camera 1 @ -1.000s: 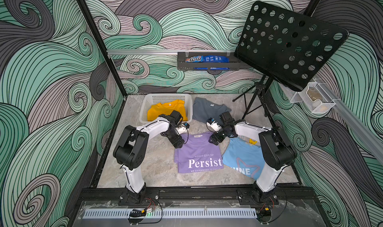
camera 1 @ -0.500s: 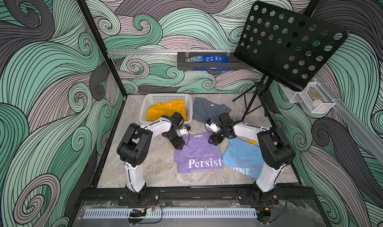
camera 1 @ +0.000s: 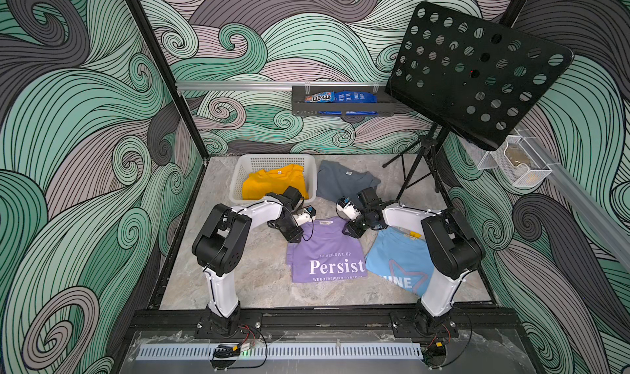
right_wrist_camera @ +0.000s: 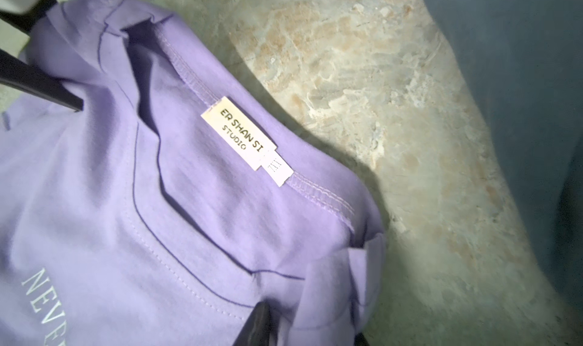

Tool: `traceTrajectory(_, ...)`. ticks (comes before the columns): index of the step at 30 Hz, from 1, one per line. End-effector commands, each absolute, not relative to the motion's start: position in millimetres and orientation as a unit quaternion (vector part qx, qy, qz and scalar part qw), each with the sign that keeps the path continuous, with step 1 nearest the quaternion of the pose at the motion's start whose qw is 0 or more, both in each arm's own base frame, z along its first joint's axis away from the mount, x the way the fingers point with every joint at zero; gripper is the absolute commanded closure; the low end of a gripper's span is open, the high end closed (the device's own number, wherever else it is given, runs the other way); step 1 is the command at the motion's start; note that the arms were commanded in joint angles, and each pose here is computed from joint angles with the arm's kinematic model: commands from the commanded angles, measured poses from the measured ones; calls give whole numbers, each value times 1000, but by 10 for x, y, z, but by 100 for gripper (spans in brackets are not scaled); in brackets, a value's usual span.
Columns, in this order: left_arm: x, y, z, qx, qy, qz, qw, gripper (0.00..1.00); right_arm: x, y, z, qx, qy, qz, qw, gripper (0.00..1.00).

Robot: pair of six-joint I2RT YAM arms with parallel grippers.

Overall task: Put the folded t-shirts into the basket
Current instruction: Pick up the T-shirt from the center of the board, then place the T-shirt in the bin.

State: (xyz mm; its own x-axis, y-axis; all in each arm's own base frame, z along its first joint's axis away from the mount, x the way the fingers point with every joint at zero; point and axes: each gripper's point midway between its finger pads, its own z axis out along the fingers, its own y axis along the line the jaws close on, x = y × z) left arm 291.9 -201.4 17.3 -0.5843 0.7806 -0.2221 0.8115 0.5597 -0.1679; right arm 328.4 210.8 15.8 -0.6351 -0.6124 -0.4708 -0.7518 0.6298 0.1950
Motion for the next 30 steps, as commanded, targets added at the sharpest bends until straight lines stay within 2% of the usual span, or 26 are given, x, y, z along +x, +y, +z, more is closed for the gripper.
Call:
traceTrajectory(1, 2821, -2058, 160, 453, 878, -139, 59, 85, 3191, 2189, 174, -374, 883, 219, 180, 81)
traceTrajectory(4, 2796, -2089, 233, 452, 876, -154, 63, 95, 3203, 2246, 325, -373, 874, 234, 207, 94)
traceTrajectory(7, 2795, -2109, 352, 451, 872, -173, 76, 100, 3198, 2303, 537, -377, 857, 256, 241, 100)
traceTrajectory(12, 2807, -2090, 604, 446, 866, -206, 98, 100, 3194, 2375, 1008, -381, 820, 297, 306, 100)
traceTrajectory(20, 2704, -2003, 1090, 433, 861, -248, 94, 100, 3119, 2515, 1737, -402, 758, 344, 380, 100)
traceTrajectory(30, 2882, -1534, 2008, 402, 878, -198, 167, 100, 3146, 2893, 2820, -415, 685, 370, 471, 100)
